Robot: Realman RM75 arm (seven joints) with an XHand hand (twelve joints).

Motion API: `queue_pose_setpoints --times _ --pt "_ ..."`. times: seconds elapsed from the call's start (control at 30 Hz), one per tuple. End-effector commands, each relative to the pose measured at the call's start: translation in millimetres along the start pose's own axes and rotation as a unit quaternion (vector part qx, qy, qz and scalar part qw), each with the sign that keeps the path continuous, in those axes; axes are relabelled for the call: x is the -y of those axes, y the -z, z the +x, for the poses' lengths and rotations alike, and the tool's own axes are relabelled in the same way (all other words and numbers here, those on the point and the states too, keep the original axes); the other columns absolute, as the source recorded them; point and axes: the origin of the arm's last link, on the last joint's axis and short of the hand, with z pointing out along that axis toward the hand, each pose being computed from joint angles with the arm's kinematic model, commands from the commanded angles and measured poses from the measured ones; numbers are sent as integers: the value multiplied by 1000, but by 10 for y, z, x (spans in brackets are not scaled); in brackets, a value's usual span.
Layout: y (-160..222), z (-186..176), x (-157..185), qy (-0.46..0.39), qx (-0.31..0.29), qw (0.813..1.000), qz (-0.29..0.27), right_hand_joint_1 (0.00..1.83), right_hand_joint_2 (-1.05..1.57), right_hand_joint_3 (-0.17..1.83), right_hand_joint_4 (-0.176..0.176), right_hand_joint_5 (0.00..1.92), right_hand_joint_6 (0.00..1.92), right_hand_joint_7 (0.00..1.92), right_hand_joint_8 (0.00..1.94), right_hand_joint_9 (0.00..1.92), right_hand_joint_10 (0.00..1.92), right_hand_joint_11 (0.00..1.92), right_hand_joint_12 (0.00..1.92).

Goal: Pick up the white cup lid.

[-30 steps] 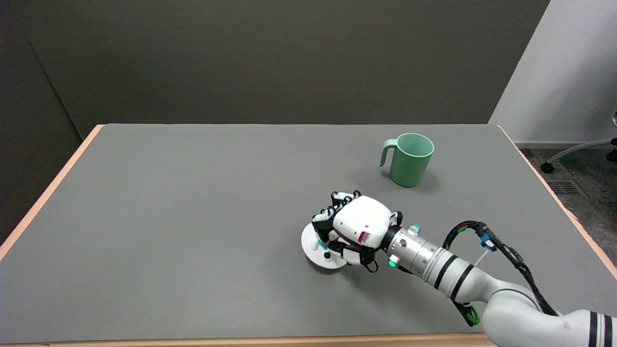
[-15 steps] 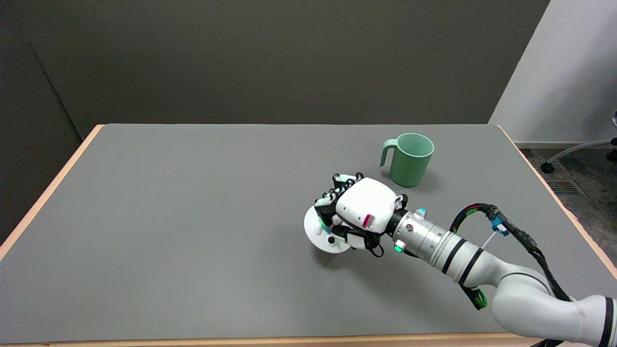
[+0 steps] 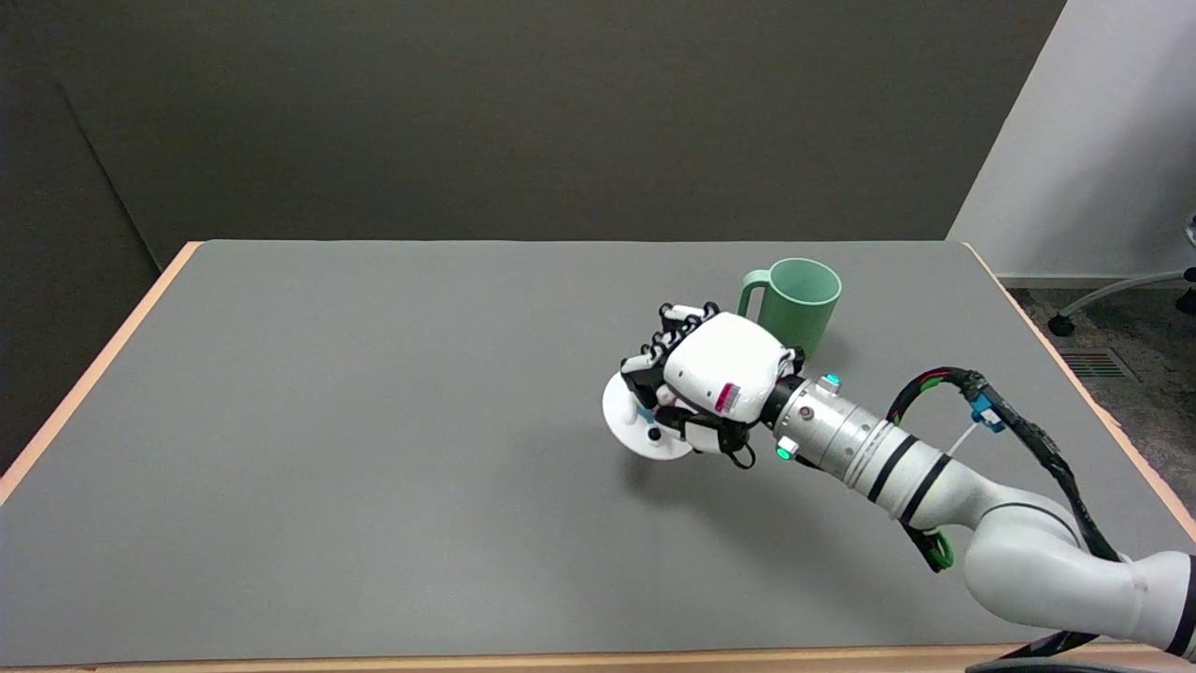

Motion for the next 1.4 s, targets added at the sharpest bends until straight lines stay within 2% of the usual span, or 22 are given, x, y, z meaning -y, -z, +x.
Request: queue_pose_setpoints --times 0.03,0.77,0.87,0.9,0.93,1.03,1.1,1.27,1.3,1.4 --pt "-33 112 -271 52 -9 998 -30 916 1137 187 176 756 1324 960 419 875 568 445 1219" --pt "-78 173 -363 59 -8 998 -32 926 1124 191 176 775 1295 984 401 914 535 501 1193" --pt "-74 161 -358 44 -6 998 -34 925 1132 176 176 775 1291 940 334 945 419 551 1161" --pt "-73 158 -366 37 -6 999 -36 963 910 626 176 775 395 914 268 959 339 558 1200" --pt "-72 154 -376 26 -5 999 -39 957 860 732 176 749 231 882 249 964 315 573 1207" --pt "-58 131 -403 9 -2 999 -46 904 760 949 176 689 199 800 185 948 345 636 1138" --pt "-47 99 -413 8 3 999 -49 897 752 968 176 665 192 769 179 950 349 656 1120" --pt "-24 11 -408 5 13 999 -50 896 753 969 176 670 197 760 180 950 347 667 1129" --pt "-21 3 -403 2 14 999 -50 911 798 873 176 684 208 754 211 963 311 653 1159" --pt "-9 -29 -378 -12 18 999 -50 917 811 848 176 694 212 764 219 967 305 650 1166"
